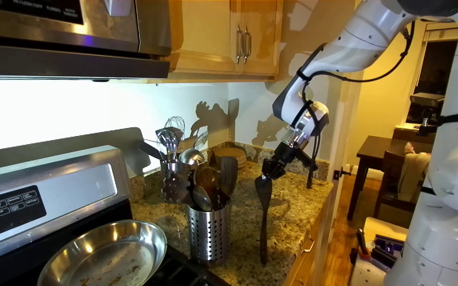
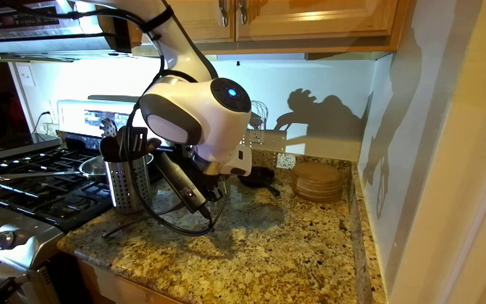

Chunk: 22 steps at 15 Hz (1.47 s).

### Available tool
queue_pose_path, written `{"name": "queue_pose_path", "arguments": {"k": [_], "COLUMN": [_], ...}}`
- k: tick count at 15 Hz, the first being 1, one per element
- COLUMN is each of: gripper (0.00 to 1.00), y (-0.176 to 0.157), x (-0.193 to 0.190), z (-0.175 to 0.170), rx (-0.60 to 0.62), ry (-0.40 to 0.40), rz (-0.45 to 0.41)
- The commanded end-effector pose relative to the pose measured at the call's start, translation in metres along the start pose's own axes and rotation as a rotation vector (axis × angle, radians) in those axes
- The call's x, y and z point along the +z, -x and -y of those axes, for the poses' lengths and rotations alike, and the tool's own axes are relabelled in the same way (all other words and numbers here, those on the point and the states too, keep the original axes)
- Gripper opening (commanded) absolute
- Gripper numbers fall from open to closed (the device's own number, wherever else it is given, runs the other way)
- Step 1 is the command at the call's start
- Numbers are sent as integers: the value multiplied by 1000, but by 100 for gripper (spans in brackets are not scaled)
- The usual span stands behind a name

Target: Place the black spoon on the counter

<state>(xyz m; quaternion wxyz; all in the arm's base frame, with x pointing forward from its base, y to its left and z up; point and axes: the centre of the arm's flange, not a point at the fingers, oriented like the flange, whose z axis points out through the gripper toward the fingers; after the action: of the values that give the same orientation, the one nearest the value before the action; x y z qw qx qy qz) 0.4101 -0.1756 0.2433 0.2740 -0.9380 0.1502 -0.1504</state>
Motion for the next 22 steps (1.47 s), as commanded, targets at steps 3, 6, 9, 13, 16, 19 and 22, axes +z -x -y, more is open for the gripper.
{"name": "queue_pose_path", "arguments": {"k": [3,6,9,13,16,19,22], "gripper": [40,58,77,99,100,100,100], "y": [1,2,3,2,4,7,15], "x": [-1,-1,-1,8,12,3,-14], "z": [-3,-5,-6,-4,4,22,51], "rx": [18,24,34,88,113,124,129], "ry": [-8,-10,-4,42,79,110,150], "rz": [-2,-2,0,28,41,54,74]}}
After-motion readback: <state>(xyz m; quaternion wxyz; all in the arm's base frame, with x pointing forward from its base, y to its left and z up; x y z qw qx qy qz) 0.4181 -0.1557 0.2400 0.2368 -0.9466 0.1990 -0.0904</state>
